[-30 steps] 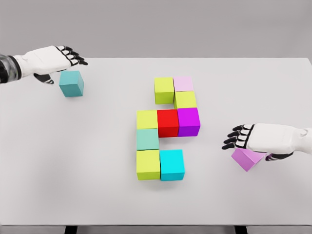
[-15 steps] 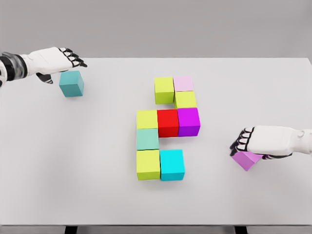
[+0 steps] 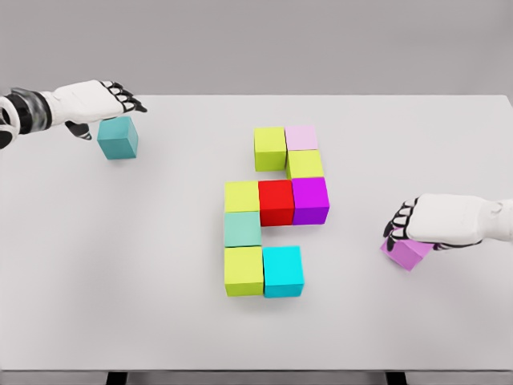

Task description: Assemble the squares on the desktop into the number 2

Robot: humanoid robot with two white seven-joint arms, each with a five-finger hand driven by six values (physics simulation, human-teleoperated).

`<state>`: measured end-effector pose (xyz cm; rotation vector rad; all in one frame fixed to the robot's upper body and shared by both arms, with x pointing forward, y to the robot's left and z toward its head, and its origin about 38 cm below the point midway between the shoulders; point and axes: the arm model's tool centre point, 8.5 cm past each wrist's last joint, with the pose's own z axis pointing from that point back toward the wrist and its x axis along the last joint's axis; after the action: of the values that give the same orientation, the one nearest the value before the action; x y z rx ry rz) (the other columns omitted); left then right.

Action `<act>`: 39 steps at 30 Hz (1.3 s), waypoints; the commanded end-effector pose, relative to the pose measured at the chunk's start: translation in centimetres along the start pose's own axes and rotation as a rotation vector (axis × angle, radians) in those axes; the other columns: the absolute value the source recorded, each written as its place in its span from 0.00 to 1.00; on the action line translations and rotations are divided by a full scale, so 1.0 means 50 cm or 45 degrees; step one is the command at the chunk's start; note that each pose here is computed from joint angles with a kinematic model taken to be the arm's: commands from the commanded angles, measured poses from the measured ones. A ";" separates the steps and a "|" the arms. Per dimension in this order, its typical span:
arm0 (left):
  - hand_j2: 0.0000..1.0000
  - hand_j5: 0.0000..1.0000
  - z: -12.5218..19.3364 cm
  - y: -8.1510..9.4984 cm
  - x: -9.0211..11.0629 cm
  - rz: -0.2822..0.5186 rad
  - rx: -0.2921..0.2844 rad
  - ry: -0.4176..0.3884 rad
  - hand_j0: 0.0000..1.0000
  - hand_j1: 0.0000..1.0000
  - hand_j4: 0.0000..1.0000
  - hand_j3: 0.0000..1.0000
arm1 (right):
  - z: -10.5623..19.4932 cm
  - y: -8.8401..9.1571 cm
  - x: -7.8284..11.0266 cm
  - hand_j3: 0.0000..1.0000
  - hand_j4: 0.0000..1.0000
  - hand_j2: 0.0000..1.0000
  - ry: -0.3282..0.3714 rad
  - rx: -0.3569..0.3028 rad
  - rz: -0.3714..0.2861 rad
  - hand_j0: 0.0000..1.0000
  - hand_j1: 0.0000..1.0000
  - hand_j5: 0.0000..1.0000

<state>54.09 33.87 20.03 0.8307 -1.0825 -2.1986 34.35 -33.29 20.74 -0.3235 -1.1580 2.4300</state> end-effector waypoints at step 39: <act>1.00 1.00 -0.042 -0.027 0.028 0.007 -0.068 -0.020 1.00 1.00 1.00 1.00 | -0.097 -0.051 0.048 0.99 0.99 0.99 -0.189 -0.188 -0.070 0.99 0.99 0.99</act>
<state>54.39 32.57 17.51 0.7886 -1.0244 -2.2296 34.79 -27.34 19.52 -0.1539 -1.3925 2.3661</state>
